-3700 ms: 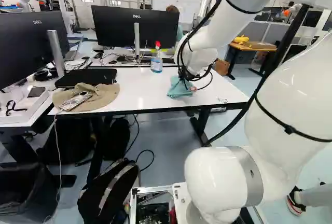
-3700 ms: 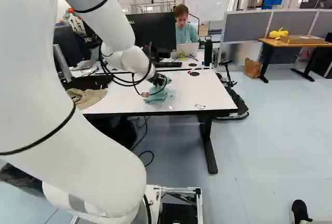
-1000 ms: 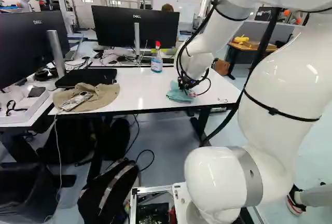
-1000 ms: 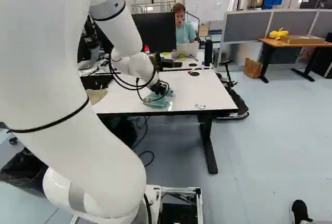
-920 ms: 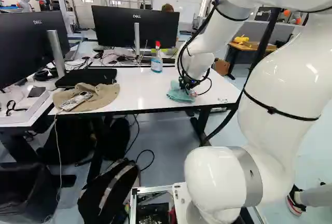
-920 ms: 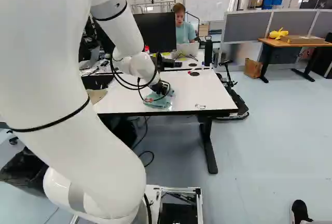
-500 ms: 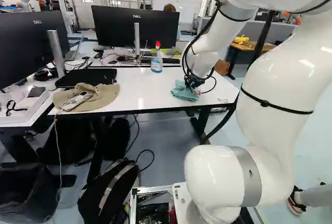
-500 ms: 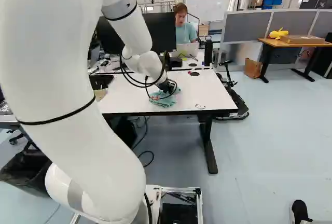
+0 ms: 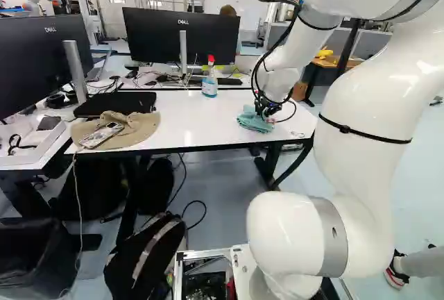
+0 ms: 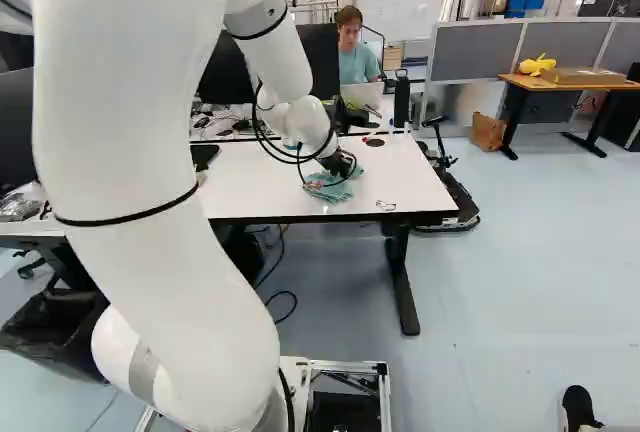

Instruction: Clean the table with the green towel

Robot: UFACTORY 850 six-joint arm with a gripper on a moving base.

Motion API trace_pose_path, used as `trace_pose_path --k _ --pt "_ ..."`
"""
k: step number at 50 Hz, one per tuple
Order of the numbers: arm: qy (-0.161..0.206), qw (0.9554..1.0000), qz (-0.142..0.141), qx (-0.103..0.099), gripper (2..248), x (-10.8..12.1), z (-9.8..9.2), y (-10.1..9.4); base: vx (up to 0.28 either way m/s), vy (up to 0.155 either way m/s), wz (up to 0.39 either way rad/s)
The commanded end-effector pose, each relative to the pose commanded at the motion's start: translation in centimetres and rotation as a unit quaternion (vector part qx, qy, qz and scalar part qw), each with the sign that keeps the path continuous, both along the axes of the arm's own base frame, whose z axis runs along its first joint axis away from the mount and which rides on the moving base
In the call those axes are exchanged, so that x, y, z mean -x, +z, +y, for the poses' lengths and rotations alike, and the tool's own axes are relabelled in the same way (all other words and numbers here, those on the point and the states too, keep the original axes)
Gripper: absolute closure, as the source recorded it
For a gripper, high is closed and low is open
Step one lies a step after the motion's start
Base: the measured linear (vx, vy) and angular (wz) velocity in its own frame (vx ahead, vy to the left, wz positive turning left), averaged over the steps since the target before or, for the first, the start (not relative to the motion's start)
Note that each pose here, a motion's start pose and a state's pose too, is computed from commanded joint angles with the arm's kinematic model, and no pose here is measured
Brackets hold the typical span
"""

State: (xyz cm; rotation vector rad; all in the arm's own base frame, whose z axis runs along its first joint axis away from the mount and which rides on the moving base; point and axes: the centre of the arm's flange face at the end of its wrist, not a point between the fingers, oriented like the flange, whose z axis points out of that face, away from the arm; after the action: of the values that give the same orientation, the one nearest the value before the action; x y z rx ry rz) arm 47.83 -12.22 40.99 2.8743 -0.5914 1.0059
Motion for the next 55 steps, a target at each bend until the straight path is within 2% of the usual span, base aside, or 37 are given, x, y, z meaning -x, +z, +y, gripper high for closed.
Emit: trace_pose_path --k 8,18,46,55 --pt "-0.011 0.9999 0.001 0.000 208 0.7 -0.9 0.0 0.000 0.000 0.000" --pt "-0.015 0.9999 0.003 -0.001 208 2.5 -0.8 0.0 0.000 0.000 0.000" --pt "-0.015 0.9998 0.008 -0.002 208 8.1 0.7 0.0 0.000 0.000 0.000" --pt "-0.003 1.0000 0.008 -0.002 208 8.6 1.9 0.0 0.000 0.000 0.000"
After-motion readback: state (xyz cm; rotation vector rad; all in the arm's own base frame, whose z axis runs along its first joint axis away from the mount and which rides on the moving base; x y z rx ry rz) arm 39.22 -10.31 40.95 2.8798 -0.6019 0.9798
